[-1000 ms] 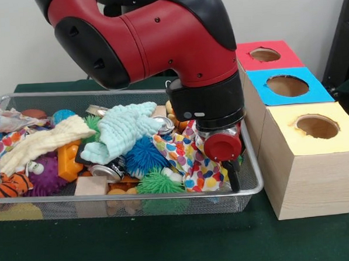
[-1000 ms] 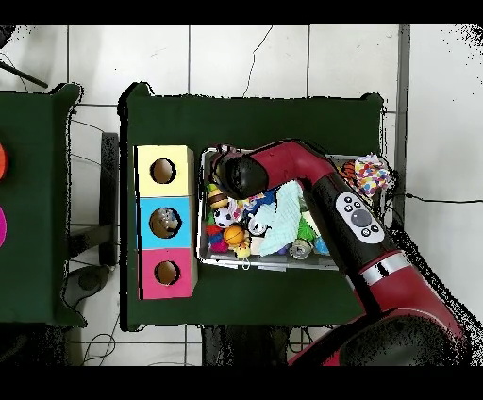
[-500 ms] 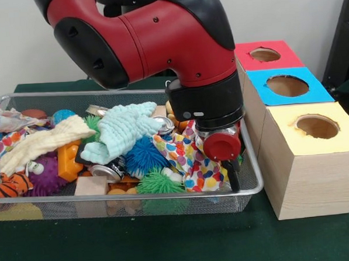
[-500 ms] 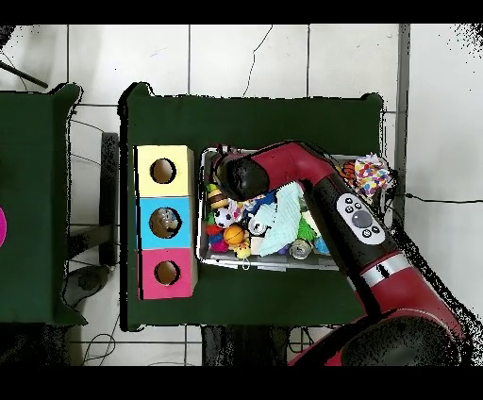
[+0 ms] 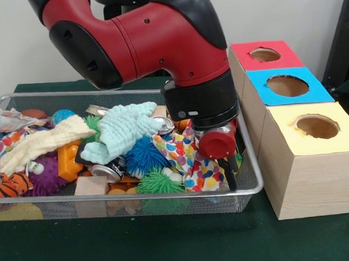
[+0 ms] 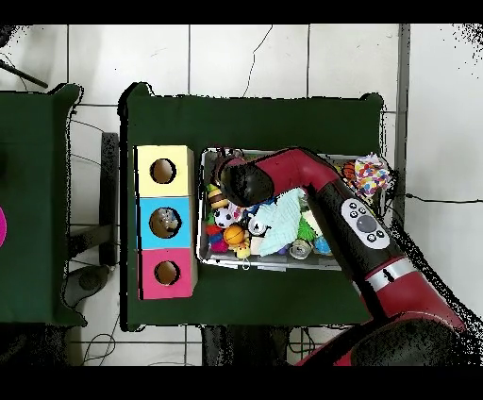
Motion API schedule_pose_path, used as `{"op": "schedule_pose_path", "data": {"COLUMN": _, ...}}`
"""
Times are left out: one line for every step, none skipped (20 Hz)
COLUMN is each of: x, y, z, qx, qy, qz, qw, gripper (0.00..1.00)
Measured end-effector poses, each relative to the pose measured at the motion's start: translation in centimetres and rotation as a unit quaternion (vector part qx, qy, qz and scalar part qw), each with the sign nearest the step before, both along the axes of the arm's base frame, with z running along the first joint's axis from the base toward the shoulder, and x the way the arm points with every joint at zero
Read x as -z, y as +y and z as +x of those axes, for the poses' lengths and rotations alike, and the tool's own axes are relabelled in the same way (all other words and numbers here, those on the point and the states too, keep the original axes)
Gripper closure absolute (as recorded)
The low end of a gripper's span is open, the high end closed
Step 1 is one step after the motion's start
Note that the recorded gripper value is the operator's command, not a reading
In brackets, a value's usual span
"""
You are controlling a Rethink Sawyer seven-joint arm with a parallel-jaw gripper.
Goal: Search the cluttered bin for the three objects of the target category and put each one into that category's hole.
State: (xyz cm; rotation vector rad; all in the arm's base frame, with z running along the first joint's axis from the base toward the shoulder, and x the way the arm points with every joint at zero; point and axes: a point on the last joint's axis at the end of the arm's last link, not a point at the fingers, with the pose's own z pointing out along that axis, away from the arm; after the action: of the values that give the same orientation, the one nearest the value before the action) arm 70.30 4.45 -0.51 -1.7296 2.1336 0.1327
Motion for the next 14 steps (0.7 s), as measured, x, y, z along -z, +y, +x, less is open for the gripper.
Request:
{"op": "schedule_pose_path", "data": {"x": 0.0, "y": -0.1, "z": 0.0, "qx": 0.000, "qy": 0.000, "qz": 0.000, "qw": 1.0000, "gripper": 0.00}}
{"op": "schedule_pose_path", "data": {"x": 0.0, "y": -0.2, "z": -0.1, "qx": 0.001, "qy": 0.000, "qz": 0.001, "qw": 1.0000, "gripper": 0.00}}
{"op": "schedule_pose_path", "data": {"x": 0.0, "y": -0.2, "z": -0.2, "qx": 0.001, "qy": 0.001, "qz": 0.001, "qw": 1.0000, "gripper": 0.00}}
{"op": "schedule_pose_path", "data": {"x": 0.2, "y": -0.3, "z": -0.4, "qx": 0.000, "qy": 0.003, "qz": 0.000, "qw": 1.0000, "gripper": 0.00}}
{"op": "schedule_pose_path", "data": {"x": 0.2, "y": -0.3, "z": -0.5, "qx": 0.000, "qy": 0.004, "qz": 0.000, "qw": 1.0000, "gripper": 0.00}}
{"op": "schedule_pose_path", "data": {"x": 0.4, "y": -0.4, "z": -0.7, "qx": 0.000, "qy": 0.006, "qz": 0.000, "qw": 1.0000, "gripper": 0.00}}
{"op": "schedule_pose_path", "data": {"x": 0.7, "y": -0.5, "z": -0.9, "qx": 0.000, "qy": 0.008, "qz": 0.001, "qw": 1.0000, "gripper": 0.00}}
{"op": "schedule_pose_path", "data": {"x": 1.0, "y": -0.6, "z": -1.1, "qx": 0.001, "qy": 0.011, "qz": 0.001, "qw": 0.9999, "gripper": 0.00}}
{"op": "schedule_pose_path", "data": {"x": 1.2, "y": -0.6, "z": -1.2, "qx": 0.001, "qy": 0.013, "qz": 0.001, "qw": 0.9999, "gripper": 0.00}}
{"op": "schedule_pose_path", "data": {"x": 1.3, "y": -0.6, "z": -1.3, "qx": 0.002, "qy": 0.014, "qz": 0.002, "qw": 0.9999, "gripper": 0.00}}
{"op": "schedule_pose_path", "data": {"x": 1.5, "y": -0.6, "z": -1.4, "qx": 0.002, "qy": 0.015, "qz": 0.002, "qw": 0.9999, "gripper": 0.00}}
{"op": "schedule_pose_path", "data": {"x": 1.6, "y": -0.6, "z": -1.5, "qx": 0.002, "qy": 0.016, "qz": 0.003, "qw": 0.9999, "gripper": 0.00}}
{"op": "schedule_pose_path", "data": {"x": 1.7, "y": -0.6, "z": -1.6, "qx": 0.002, "qy": 0.017, "qz": 0.003, "qw": 0.9998, "gripper": 0.00}}
{"op": "schedule_pose_path", "data": {"x": 1.8, "y": -0.6, "z": -1.6, "qx": 0.002, "qy": 0.018, "qz": 0.003, "qw": 0.9998, "gripper": 0.00}}
